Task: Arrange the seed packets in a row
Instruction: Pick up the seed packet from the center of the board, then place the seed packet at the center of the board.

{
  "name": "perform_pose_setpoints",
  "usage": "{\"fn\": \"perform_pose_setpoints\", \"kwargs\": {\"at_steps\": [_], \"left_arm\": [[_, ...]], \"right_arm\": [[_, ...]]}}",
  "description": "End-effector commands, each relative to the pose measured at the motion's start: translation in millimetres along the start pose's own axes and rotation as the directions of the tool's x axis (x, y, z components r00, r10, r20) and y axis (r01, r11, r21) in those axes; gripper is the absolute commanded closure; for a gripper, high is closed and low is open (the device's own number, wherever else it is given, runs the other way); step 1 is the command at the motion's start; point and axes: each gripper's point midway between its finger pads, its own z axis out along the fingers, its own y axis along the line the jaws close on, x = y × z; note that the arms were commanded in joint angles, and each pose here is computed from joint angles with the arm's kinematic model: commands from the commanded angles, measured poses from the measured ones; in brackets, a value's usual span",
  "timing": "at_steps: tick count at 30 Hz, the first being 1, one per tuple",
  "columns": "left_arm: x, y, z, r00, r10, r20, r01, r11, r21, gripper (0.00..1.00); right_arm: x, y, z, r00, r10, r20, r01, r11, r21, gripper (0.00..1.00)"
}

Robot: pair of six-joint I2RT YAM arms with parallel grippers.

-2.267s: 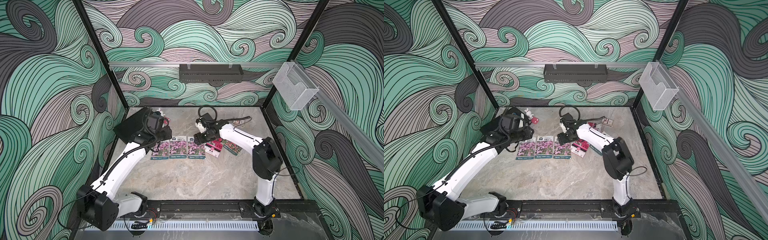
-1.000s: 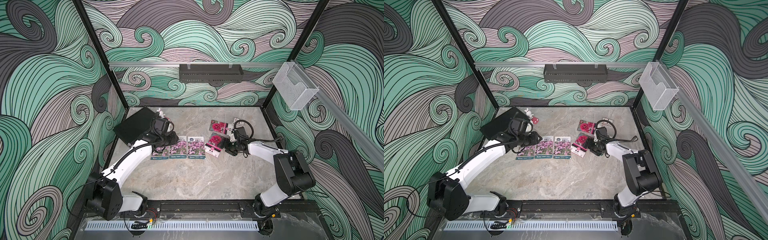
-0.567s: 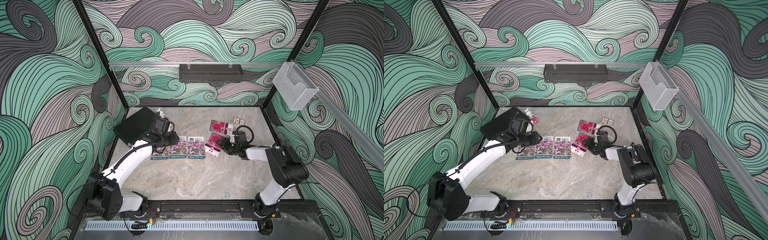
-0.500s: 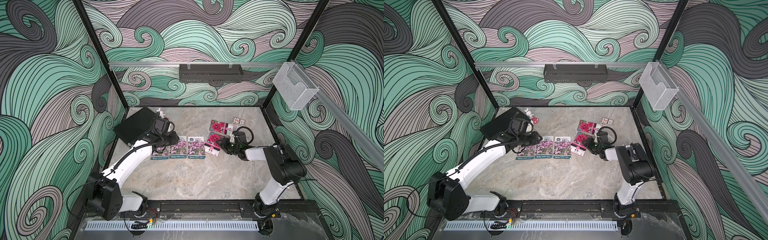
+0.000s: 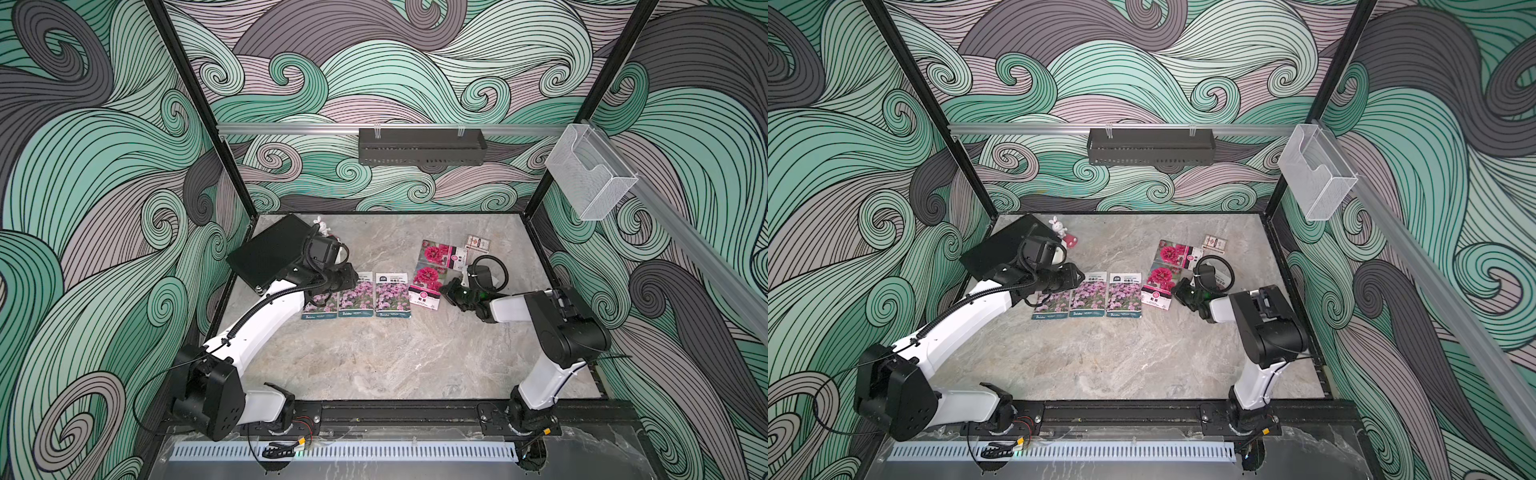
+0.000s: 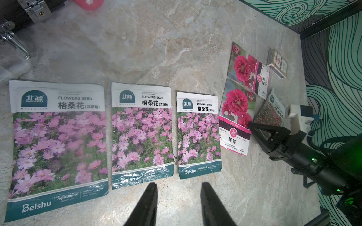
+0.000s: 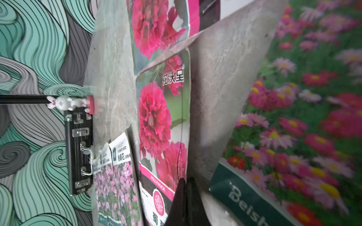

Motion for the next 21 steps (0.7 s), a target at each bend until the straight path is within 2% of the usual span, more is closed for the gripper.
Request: {"fn": "perform_pose_setpoints", "kwargs": {"at_steps": [1,5,10,16,21], "left_arm": [[-3.7,-5.1,-1.6,1.000,0.002,0.007,-0.002,1.000,0.011,0.61],[-2.8,-5.0,1.3,1.000,0.000,0.002,0.000,1.000,0.013,0.61],[-1.2,-5.3,3.7,1.000,0.001,-0.007,-0.001,1.000,0.017,0.61],[-1.8,-6.2,4.0,1.000,0.008,-0.006,-0.008,1.000,0.021,0.61],[-2.4,-8.1,5.9,1.000,0.005,-0.011,-0.005,1.000,0.029,0.61]], "right_arm": [[-10.7,3.3,-19.9,0.993,-0.120,-0.016,0.121,0.987,0.101,1.00],[-20.7,20.5,-37.1,0.971,-0.234,-0.046,0.238,0.964,0.118,1.00],[-18.9,30.8,-45.1,0.940,-0.317,-0.127,0.330,0.938,0.106,1.00],[-1.2,24.1,-40.3,0.914,-0.316,-0.254,0.342,0.938,0.064,1.00],[7.7,13.2,-35.4,0.896,-0.308,-0.320,0.350,0.933,0.083,1.00]]}}
